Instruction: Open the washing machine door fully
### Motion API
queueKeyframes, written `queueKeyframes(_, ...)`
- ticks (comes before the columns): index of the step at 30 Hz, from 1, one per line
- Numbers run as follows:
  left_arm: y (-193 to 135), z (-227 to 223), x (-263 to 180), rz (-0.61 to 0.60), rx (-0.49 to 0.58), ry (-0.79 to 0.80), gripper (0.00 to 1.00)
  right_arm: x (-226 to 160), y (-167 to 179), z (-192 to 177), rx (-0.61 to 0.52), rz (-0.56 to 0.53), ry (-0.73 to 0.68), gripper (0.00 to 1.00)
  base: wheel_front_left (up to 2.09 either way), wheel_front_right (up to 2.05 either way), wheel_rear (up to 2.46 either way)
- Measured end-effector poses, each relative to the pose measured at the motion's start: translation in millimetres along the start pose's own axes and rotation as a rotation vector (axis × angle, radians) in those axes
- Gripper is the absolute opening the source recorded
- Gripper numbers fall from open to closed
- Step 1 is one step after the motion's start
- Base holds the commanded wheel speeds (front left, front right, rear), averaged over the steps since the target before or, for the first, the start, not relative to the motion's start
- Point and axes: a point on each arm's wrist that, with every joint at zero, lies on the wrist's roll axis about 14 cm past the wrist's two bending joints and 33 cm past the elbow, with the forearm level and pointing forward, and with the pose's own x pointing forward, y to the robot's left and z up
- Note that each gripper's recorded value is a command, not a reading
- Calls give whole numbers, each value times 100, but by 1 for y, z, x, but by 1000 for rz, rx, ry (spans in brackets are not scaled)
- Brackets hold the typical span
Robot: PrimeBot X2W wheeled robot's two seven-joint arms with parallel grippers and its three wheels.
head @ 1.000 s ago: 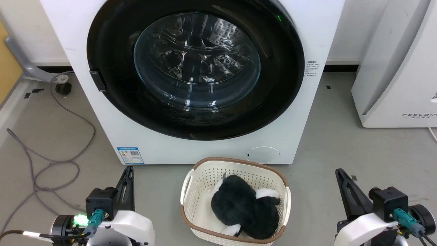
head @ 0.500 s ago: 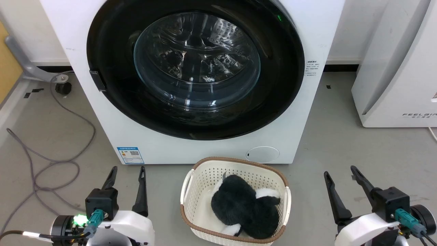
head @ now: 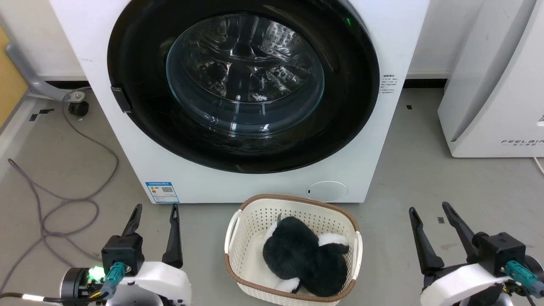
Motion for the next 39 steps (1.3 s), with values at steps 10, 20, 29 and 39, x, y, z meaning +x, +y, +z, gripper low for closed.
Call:
queueKeyframes(10,4,6,0,18,-15,-31,100,1,-2,8,54,-6,-39,57,0,0,0)
queueKeyframes(20,7,11,0,30,-16,-57,100,2,-7,14,182,-22,-81,0,0,0,0)
queueKeyframes(29,10,11,0,45,-21,-67,100,14,-20,19,455,-56,-136,0,0,0,0)
queueKeyframes(39,13,11,8,60,-27,-82,100,37,-39,20,685,-102,-173,0,0,0,0)
